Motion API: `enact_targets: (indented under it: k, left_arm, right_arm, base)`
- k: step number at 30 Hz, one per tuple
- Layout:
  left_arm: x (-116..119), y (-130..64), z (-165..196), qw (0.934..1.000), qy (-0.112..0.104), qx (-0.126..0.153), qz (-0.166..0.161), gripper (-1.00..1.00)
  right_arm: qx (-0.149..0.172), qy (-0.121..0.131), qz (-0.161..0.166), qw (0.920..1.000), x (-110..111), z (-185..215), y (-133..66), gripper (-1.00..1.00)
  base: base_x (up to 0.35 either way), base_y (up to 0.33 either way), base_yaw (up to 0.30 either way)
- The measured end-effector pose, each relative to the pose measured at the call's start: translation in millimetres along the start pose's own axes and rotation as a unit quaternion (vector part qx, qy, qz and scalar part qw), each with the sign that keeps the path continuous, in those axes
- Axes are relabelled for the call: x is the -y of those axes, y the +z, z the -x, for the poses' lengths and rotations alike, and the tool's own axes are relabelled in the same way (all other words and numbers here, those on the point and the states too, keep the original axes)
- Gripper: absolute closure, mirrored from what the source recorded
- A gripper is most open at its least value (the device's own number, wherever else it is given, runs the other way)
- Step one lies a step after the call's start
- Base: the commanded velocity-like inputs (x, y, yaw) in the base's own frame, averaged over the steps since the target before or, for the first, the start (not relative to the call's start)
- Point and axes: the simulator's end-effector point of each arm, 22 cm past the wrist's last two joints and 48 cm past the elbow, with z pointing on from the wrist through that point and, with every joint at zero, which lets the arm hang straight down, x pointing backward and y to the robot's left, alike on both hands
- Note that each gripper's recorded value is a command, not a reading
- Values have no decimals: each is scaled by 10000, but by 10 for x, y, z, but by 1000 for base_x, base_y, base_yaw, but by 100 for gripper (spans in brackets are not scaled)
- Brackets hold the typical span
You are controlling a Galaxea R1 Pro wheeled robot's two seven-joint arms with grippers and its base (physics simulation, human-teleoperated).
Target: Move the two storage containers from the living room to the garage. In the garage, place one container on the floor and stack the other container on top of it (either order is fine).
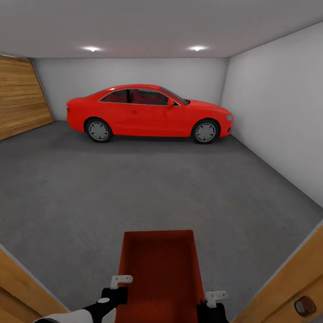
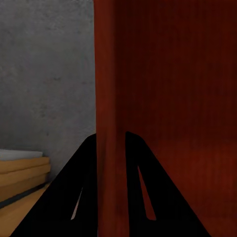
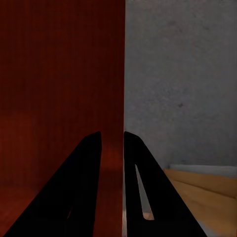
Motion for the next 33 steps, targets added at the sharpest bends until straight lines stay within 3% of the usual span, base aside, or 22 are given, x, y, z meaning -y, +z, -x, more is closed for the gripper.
enact_targets:
  k: [9,33]
  left_arm:
    - [-6,1,-3,10000,-3,-3,-1,100]
    - [-3,-3,-3,10000,-3,-2,0,100]
  right_arm:
    - [-4,1,1,10000,-6,-1,0,100]
    - [-1,-2,1,10000,-3,0,-3,100]
  base:
    - [10,0,0]
    - [129,0,0]
